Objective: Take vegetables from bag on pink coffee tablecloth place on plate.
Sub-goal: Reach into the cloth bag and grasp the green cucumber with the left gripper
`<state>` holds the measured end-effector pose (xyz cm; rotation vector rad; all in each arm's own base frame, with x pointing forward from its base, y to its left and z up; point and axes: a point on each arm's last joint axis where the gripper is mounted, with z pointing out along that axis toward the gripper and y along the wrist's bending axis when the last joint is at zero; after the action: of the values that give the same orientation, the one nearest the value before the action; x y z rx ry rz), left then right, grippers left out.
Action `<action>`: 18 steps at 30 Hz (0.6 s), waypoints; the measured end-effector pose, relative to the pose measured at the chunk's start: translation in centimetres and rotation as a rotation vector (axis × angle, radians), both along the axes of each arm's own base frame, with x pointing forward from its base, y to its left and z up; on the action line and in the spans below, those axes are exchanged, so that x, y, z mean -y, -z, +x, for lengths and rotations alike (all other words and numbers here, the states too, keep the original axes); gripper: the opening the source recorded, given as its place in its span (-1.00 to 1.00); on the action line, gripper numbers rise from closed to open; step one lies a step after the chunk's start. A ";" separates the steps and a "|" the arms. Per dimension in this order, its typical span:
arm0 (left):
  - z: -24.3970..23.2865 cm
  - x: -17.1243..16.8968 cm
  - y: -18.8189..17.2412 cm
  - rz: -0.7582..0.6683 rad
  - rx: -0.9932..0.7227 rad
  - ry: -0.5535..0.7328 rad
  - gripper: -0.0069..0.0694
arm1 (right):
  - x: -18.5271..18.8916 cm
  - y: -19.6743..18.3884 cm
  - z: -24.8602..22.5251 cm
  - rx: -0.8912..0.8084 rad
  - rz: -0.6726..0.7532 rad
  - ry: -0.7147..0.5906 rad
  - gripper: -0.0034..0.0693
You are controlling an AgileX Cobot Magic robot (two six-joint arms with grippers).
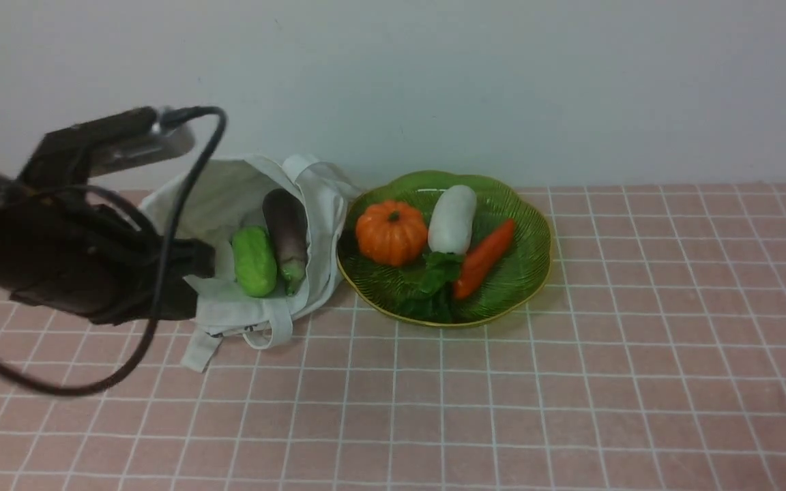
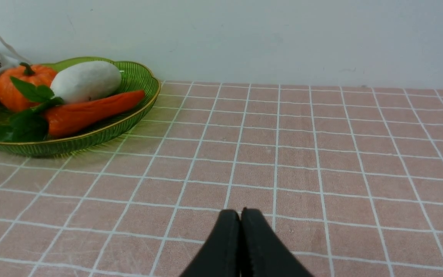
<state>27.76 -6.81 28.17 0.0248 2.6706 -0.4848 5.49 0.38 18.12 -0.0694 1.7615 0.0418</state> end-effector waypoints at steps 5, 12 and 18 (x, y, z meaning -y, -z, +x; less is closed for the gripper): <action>5.2 1.7 1.9 0.040 -0.044 0.003 -0.74 | 0.0 0.0 0.0 0.000 0.000 0.000 -0.95; 11.1 1.9 5.1 0.111 -0.078 -0.117 -0.38 | 0.0 0.0 0.0 0.000 0.000 0.000 -0.95; 13.7 1.7 8.5 0.167 -0.102 -0.184 0.02 | 0.0 0.0 0.0 0.000 0.000 0.000 -0.95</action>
<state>41.47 -8.48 19.69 -0.1999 2.7720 -0.2088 5.49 0.38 18.12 -0.0694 1.7615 0.0418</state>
